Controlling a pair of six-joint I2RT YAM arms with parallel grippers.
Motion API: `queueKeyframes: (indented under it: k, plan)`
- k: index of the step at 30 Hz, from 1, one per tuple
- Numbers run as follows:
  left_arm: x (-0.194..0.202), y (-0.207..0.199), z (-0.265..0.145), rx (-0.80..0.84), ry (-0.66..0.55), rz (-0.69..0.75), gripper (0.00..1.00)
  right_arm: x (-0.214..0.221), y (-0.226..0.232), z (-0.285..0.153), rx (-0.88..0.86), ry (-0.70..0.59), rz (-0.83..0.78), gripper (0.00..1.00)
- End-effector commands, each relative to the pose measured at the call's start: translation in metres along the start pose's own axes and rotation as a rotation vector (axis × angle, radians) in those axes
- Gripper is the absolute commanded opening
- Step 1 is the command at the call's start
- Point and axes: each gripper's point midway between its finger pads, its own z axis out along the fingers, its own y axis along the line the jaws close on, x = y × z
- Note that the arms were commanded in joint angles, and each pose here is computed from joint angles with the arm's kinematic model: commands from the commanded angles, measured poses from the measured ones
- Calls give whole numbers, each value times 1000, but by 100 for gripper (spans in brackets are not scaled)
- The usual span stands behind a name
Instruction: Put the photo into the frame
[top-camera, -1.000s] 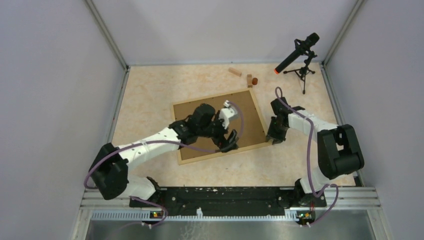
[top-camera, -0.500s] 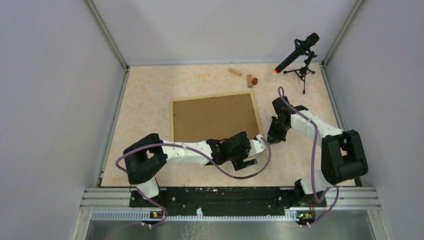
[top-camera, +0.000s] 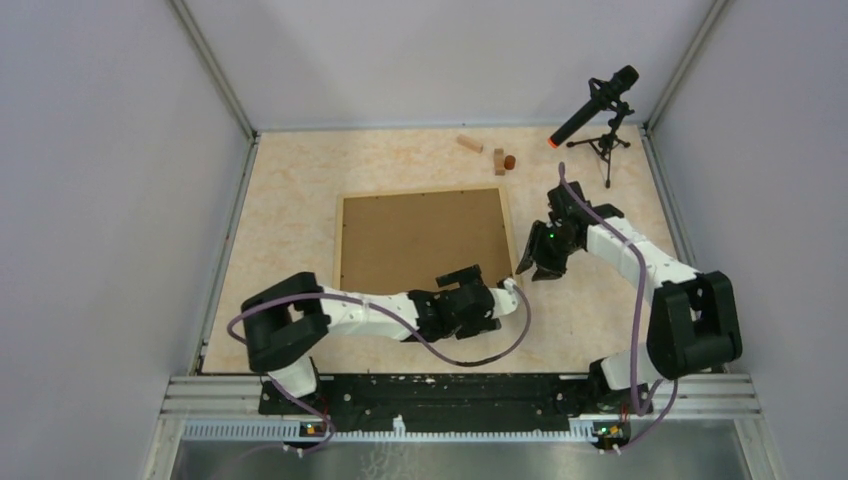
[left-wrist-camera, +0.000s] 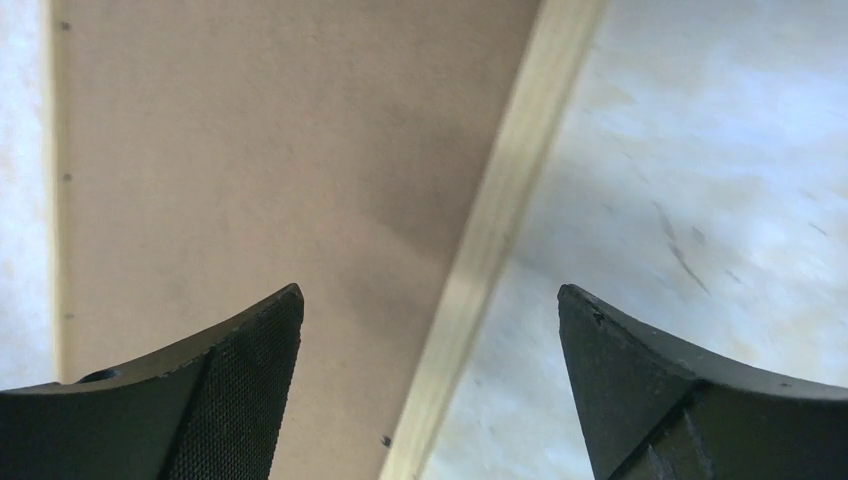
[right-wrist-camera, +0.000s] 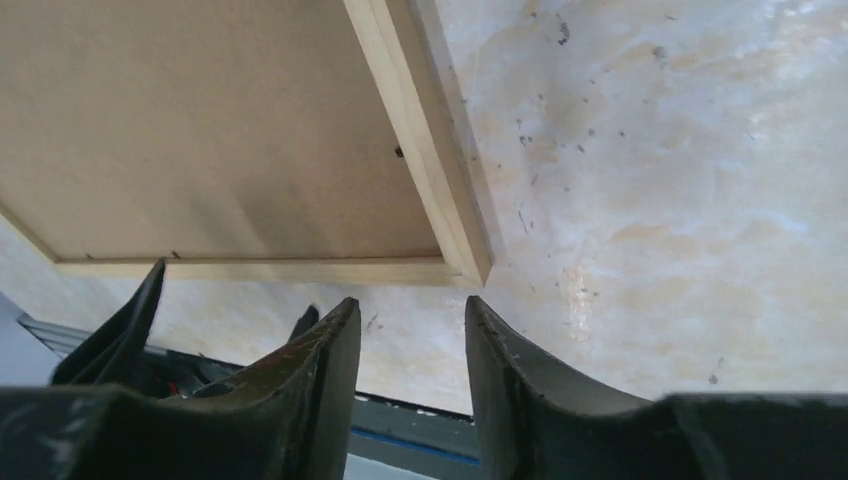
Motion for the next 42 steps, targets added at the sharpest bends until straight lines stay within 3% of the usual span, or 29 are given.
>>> queueKeyframes:
  k: [1, 5, 9, 14, 15, 17, 24, 34, 40, 42]
  plan:
    - [-25, -14, -39, 223, -153, -117, 99, 19, 10, 29, -90, 159, -95, 49]
    - [-24, -28, -54, 361, -153, -168, 99, 21, -13, 44, 60, 245, -213, 56]
    - [-23, -31, -58, 398, -156, -199, 98, 20, -21, 54, 154, 287, -278, 42]
    - [-19, -28, -51, 371, -125, -202, 99, 20, -28, 66, 282, 334, -318, 36]
    - [-17, -28, -49, 363, -114, -203, 99, 20, -30, 68, 312, 342, -335, 32]
    - [-15, -30, -43, 358, -94, -200, 99, 23, -32, 71, 350, 355, -359, 0]
    - [-5, -17, -25, 238, -67, -170, 99, 2, -16, 38, 340, 277, -342, 0]
    - [7, 2, -14, -17, -22, 26, 99, -1, 5, -11, 247, 263, -281, 0]
    - [23, 54, -2, -440, 66, 135, 94, 6, 13, -15, 193, 273, -245, 0]
    - [23, 62, 1, -520, 95, 169, 87, 8, 14, -17, 179, 273, -237, 0]
